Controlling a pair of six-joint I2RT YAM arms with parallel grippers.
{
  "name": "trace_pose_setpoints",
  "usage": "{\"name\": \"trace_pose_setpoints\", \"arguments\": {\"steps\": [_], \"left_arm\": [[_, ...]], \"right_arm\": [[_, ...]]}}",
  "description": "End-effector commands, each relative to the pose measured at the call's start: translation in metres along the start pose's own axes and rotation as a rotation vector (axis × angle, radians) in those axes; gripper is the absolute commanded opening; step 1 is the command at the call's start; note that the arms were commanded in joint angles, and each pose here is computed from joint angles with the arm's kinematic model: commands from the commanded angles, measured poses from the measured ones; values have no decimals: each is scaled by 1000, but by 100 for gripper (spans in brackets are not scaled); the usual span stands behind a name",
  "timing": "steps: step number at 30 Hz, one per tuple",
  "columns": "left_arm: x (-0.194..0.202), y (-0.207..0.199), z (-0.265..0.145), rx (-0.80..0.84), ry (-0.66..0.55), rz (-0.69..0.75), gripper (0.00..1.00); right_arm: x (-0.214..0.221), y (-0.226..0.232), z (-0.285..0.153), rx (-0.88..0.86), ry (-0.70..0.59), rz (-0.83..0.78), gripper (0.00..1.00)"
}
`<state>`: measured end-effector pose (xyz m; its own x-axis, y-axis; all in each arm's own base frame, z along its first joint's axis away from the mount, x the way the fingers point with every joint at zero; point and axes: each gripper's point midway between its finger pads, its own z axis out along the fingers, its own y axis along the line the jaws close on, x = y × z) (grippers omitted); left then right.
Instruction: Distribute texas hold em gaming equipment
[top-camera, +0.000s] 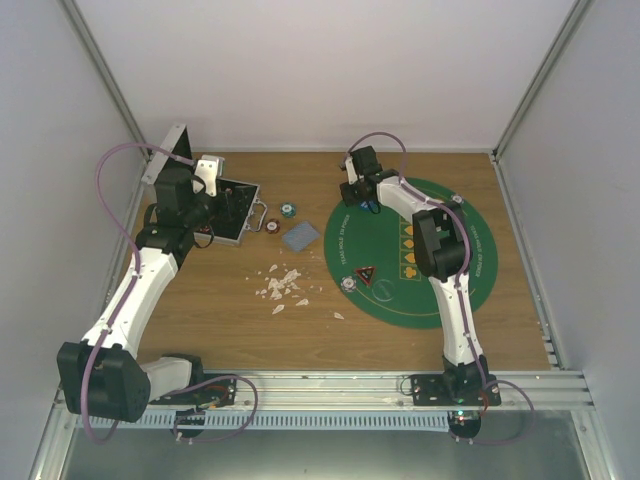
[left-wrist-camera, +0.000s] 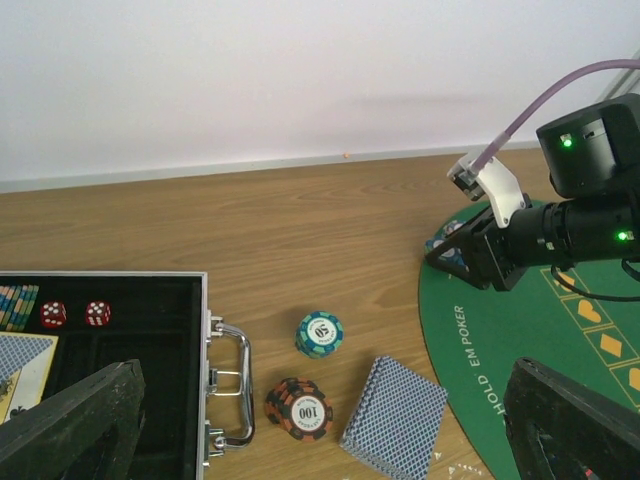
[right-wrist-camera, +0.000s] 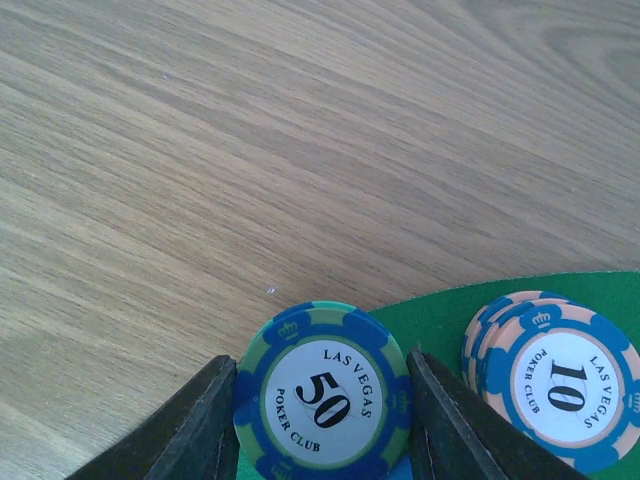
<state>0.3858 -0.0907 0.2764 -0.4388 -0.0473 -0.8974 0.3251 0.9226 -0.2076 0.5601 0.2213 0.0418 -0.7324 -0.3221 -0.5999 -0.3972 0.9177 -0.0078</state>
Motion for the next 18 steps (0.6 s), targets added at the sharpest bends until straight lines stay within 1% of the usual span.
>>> {"name": "trace_pose_setpoints", "arguments": {"steps": [1,7,16,18], "left_arm": [[-11,-7,0,25,-36,12,98],[-11,-7,0,26,-35,13,98],[-11,-8,-1,27,-37,13,98],[-11,-8,0,27,-36,14,98]], "right_arm": [[19,-8,16,19,41,18,38],[24,-12,17,41,58,21,41],[29,-11,19,36,63,23,41],[29,-11,18,35,64,21,42]]}}
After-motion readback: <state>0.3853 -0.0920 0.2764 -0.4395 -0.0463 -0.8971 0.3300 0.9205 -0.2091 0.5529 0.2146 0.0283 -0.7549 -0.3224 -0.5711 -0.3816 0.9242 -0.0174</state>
